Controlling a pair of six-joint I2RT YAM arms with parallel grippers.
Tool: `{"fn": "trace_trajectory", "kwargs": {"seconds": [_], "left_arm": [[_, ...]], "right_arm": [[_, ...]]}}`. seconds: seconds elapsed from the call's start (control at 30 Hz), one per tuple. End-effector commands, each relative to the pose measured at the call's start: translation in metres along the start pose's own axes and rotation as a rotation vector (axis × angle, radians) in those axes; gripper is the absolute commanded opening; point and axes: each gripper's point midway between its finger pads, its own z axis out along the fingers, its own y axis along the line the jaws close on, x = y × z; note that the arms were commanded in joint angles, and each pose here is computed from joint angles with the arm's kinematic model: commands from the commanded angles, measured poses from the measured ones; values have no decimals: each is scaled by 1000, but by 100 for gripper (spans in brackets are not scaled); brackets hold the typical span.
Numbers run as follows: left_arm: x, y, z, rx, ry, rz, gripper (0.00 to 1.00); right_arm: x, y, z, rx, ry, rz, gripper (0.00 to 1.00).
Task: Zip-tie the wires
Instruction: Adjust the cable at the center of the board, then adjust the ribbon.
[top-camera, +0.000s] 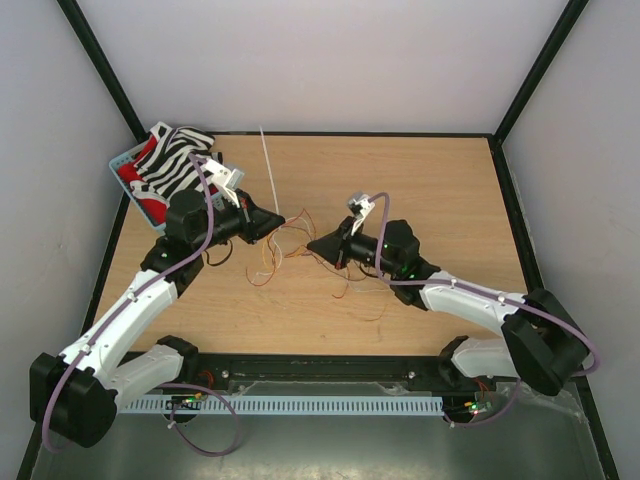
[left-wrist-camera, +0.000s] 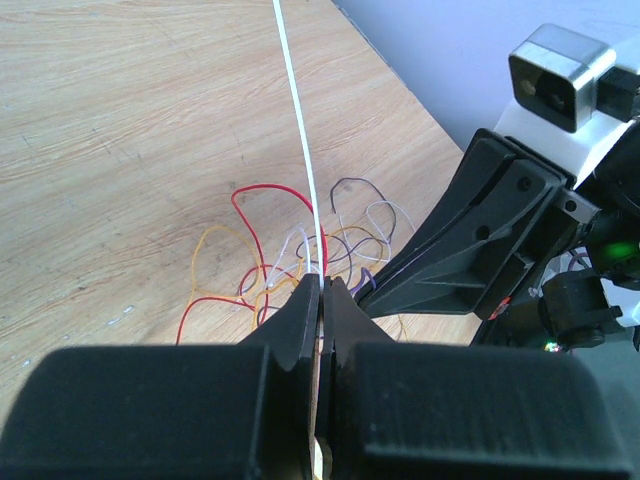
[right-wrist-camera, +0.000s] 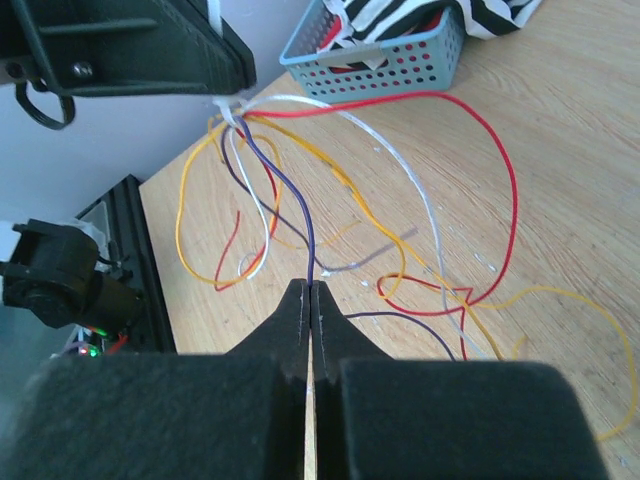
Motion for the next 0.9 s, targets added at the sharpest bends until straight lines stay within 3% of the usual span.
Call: {"fn": "trace_trajectory", "kwargs": {"seconds": [0.0, 0.5, 0.73, 0.87], "left_arm": [[-2, 0, 0, 4, -8, 5, 0], [-2, 1, 1, 3, -6, 4, 0], [-1, -2, 1, 17, 0, 13, 0], [-2, -4, 2, 33, 6, 24, 0]], "right_arm": [[7, -7, -7, 40, 16, -21, 0], [12, -16, -18, 75, 32, -9, 3], [4, -11, -19, 53, 58, -58, 41], [-19, -8, -25, 72, 50, -74, 48]]}}
